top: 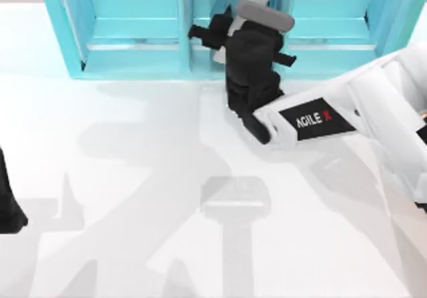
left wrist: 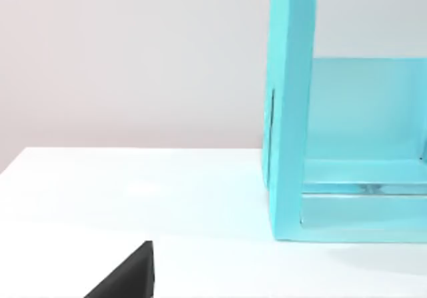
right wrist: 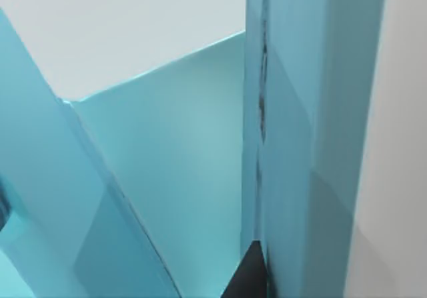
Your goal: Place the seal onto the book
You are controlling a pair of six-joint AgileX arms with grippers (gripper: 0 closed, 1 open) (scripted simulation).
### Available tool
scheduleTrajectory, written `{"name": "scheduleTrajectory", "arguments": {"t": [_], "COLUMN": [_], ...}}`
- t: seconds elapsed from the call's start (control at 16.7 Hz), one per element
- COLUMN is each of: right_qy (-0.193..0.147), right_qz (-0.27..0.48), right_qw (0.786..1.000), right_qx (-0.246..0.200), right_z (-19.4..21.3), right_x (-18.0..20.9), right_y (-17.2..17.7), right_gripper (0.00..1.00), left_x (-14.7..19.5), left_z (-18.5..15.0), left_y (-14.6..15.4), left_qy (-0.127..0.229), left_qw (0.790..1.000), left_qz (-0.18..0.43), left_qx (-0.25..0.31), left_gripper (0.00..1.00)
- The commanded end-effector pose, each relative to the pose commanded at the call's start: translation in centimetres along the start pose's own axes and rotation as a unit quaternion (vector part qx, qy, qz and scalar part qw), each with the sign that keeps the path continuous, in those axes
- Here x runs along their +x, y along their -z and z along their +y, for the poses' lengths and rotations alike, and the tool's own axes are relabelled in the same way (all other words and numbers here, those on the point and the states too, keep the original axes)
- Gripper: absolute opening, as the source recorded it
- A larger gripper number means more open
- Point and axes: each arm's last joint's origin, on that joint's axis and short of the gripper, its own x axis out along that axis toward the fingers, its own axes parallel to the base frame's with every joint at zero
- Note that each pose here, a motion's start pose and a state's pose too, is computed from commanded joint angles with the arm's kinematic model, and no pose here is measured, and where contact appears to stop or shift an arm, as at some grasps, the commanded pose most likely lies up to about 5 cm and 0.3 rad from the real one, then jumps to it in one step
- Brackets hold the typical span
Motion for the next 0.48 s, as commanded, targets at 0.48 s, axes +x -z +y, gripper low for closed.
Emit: {"name": "scheduleTrajectory", "arguments": {"t": [0.48], "right_qy": [-0.009], "right_qz": [0.004], "right_qw": [1.0], "right_qx": [0.001], "right_z": [4.8], "right_x": [-4.9], "right_y": [-5.0], "right_gripper": [0.0], "left_x": [0.0], "left_z": [0.0], "left_y": [0.0], "left_qy": [0.0], "left_qw": [1.0], "left_qz": [0.0], "left_qx": [0.0], "left_gripper": [1.0]}}
